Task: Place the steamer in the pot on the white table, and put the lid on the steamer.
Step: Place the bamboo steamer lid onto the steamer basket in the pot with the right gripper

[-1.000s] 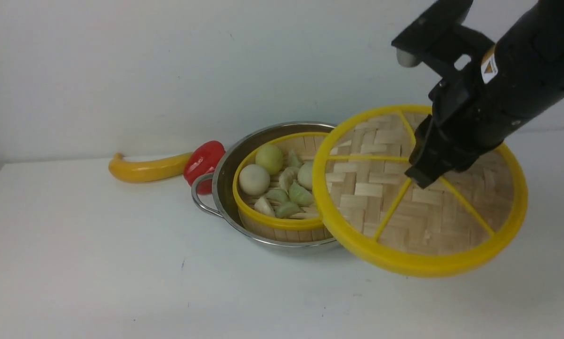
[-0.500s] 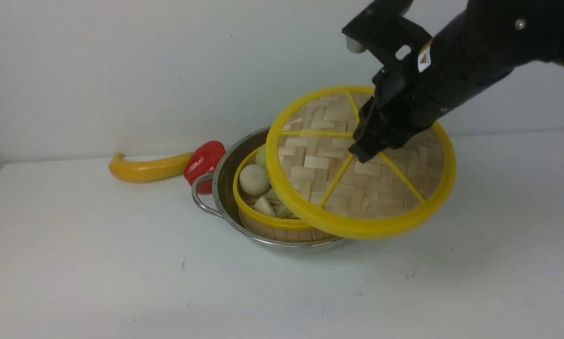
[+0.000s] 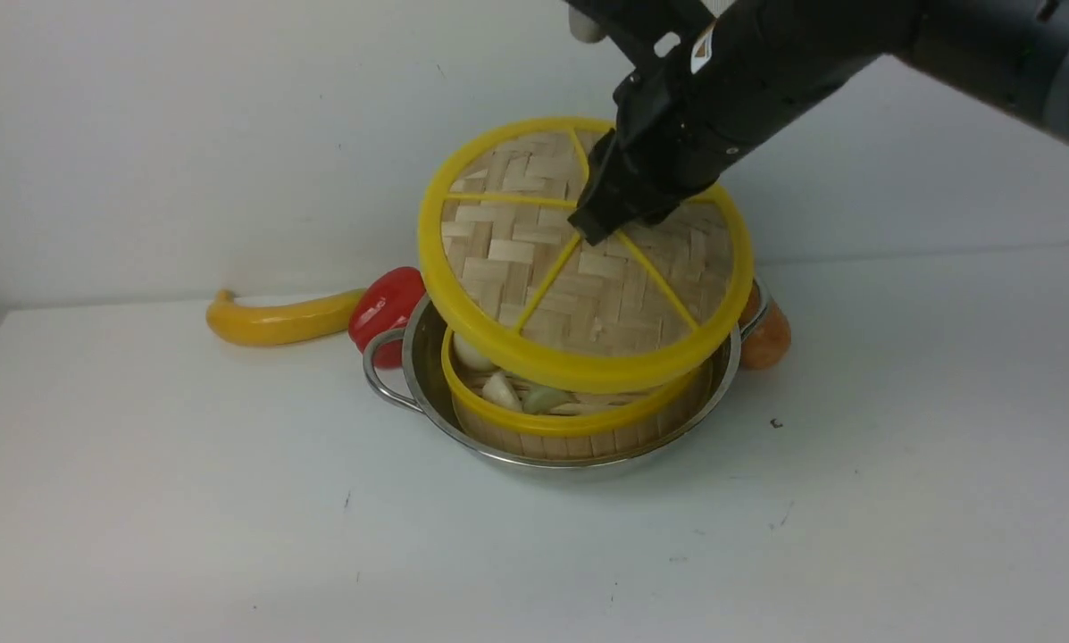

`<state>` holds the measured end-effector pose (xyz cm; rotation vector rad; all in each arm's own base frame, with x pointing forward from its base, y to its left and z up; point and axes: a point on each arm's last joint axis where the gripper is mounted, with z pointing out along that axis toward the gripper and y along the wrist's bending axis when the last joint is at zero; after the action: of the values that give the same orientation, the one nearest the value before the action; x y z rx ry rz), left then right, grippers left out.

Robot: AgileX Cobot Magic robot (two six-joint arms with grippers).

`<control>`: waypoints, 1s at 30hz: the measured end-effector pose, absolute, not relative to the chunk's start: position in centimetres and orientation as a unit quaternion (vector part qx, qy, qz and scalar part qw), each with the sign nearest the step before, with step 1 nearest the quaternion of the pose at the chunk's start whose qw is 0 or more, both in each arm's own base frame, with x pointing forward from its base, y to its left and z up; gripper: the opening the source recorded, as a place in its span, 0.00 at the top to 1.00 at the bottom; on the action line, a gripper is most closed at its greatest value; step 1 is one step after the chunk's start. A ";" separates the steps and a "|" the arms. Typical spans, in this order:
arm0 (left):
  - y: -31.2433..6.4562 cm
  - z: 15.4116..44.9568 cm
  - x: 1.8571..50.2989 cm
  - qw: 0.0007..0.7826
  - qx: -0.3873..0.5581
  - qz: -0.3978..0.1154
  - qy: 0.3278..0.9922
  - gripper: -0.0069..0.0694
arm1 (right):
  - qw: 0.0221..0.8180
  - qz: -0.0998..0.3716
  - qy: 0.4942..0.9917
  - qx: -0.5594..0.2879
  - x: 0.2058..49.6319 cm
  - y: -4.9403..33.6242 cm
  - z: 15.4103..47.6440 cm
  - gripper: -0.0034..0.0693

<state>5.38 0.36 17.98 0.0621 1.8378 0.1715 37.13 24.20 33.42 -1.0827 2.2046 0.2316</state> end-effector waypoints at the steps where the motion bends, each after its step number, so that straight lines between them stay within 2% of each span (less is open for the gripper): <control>1: 0.4 18.0 5.4 0.603 0.027 0.074 0.794 0.59 | 0.329 0.087 0.842 -0.418 37.3 24.3 33.1 0.76; 17: 0.4 18.0 5.4 0.603 0.027 0.074 0.794 0.59 | 0.328 0.078 0.837 -0.432 39.5 25.7 29.4 0.76; 25: 0.4 18.0 5.4 0.603 0.027 0.074 0.794 0.59 | 0.326 0.047 0.836 -0.439 40.2 25.5 28.2 0.76; 30: 0.4 18.0 5.4 0.603 0.027 0.074 0.794 0.59 | 0.325 0.046 0.836 -0.439 40.8 25.9 26.9 0.76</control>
<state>5.38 0.36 17.98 0.0621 1.8378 0.1715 40.80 25.87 26.95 -1.1518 2.1922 0.1196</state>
